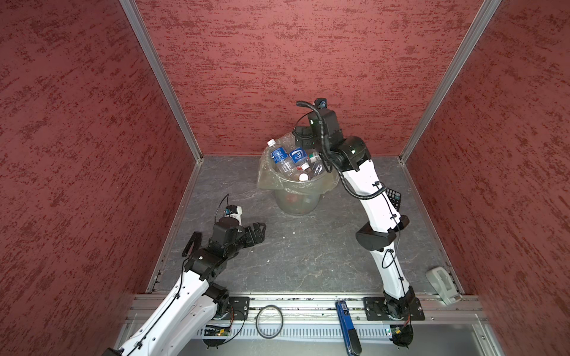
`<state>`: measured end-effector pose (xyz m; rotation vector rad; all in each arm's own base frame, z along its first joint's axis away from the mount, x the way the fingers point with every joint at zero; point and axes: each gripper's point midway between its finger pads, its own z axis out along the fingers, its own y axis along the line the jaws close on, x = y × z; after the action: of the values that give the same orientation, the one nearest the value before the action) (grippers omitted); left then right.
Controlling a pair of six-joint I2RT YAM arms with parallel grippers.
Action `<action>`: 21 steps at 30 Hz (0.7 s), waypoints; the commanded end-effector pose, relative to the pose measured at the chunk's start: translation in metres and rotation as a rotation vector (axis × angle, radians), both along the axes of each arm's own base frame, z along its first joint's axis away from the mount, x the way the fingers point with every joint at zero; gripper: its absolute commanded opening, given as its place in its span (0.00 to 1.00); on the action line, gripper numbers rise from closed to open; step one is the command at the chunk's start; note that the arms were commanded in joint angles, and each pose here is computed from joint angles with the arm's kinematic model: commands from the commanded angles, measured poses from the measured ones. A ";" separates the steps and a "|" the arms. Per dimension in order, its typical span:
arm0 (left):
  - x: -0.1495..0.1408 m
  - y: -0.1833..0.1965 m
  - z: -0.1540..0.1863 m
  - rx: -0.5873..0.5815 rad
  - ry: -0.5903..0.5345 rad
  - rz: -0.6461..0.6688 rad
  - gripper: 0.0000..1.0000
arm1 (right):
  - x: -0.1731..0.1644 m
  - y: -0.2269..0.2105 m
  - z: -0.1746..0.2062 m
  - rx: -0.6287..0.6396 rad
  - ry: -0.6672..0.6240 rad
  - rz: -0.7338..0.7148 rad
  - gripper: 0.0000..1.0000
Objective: Throw the plastic bottles in the bin
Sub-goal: Throw the plastic bottle into the trash bin.
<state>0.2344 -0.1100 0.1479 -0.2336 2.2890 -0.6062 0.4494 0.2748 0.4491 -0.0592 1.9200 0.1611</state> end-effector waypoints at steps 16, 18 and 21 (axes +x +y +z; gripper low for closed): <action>0.037 0.003 0.022 0.105 -0.011 0.003 0.99 | -0.131 -0.135 -0.057 0.009 0.059 -0.118 0.99; 0.044 0.004 0.027 0.107 -0.019 0.003 0.99 | -0.140 -0.150 -0.084 0.002 0.098 -0.145 0.99; 0.056 0.009 0.032 0.110 -0.020 0.019 0.99 | -0.149 -0.170 -0.127 -0.007 0.166 -0.175 0.99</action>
<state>0.2797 -0.1030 0.1698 -0.2203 2.3165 -0.4809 0.3039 0.1154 0.3237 0.0274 2.1163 -0.0261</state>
